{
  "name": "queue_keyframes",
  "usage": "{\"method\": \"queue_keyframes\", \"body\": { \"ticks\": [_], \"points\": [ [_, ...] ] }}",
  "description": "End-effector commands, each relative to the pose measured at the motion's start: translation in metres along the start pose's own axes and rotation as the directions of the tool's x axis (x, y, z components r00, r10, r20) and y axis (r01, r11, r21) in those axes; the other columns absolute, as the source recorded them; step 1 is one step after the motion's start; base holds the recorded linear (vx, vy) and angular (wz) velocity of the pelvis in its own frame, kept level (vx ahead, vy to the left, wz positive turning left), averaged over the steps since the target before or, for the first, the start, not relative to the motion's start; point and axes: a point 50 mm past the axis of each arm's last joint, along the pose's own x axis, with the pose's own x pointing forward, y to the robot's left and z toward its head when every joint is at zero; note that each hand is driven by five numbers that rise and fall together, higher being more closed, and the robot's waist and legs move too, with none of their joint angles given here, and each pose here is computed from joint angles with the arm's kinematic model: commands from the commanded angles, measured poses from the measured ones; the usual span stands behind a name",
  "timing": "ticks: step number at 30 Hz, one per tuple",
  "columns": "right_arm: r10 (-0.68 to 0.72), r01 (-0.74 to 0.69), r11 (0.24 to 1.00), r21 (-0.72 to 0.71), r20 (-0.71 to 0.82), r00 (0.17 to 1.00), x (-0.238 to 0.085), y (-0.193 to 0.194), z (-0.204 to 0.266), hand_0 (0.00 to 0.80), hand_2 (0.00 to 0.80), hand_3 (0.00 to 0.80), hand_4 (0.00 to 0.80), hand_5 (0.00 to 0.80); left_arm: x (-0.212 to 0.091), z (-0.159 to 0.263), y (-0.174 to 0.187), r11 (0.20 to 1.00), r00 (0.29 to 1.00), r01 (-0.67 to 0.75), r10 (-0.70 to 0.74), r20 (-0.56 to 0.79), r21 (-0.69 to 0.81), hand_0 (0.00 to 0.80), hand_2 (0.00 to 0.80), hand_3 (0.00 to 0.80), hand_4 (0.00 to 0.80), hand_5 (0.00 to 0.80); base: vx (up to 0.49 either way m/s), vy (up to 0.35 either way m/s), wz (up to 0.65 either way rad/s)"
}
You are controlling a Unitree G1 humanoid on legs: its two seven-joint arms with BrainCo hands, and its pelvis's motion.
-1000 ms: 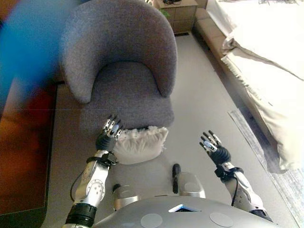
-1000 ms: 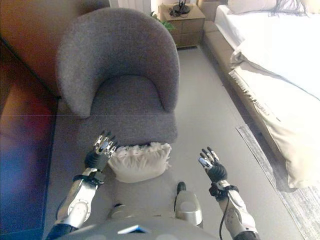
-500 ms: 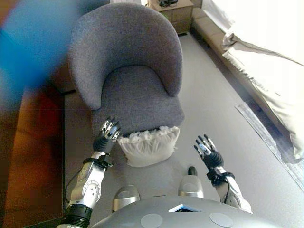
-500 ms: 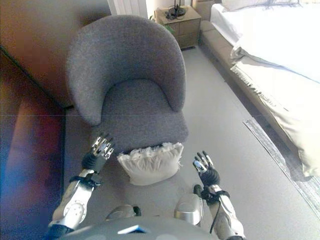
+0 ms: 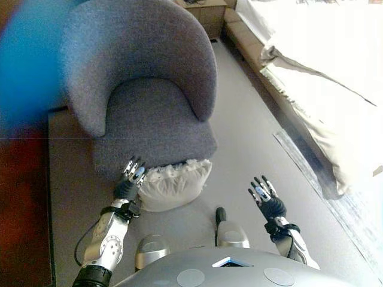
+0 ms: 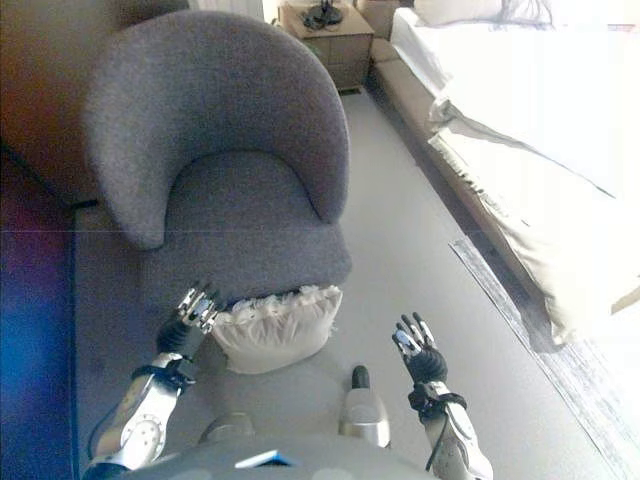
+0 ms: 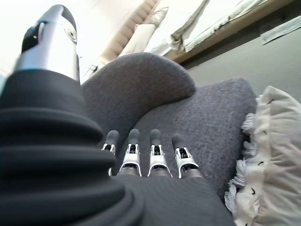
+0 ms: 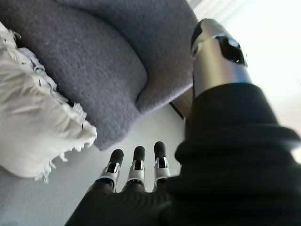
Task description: Pick up the cushion and take it to the sofa
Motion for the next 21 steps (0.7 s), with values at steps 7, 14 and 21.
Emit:
{"method": "queue_keyframes", "body": {
  "ticks": [7, 14, 21],
  "points": [
    [0.143, -0.134, 0.986, -0.095, 0.094, 0.985, 0.020, 0.023, 0.040, 0.000, 0.000, 0.000, 0.000, 0.000, 0.007, 0.029, -0.017, 0.999, 0.987, 0.037, -0.040, 0.159, 0.023, 0.000, 0.000, 0.000, 0.000, 0.000, 0.196, -0.204, 0.09],
    [0.134, -0.121, 0.984, -0.134, 0.090, 0.987, 0.014, 0.013, 0.045, 0.000, 0.000, 0.000, 0.000, 0.000, 0.003, 0.022, -0.017, 0.999, 0.988, 0.033, -0.029, 0.153, -0.022, 0.000, 0.000, 0.000, 0.000, 0.000, 0.091, -0.230, -0.02],
    [0.170, -0.156, 0.979, -0.133, 0.108, 0.979, 0.014, 0.018, 0.050, 0.000, 0.000, 0.000, 0.000, 0.000, 0.001, 0.017, -0.016, 0.999, 0.988, 0.038, -0.033, 0.150, -0.027, 0.000, 0.000, 0.000, 0.000, 0.000, 0.170, 0.039, 0.15]
  ]
}}
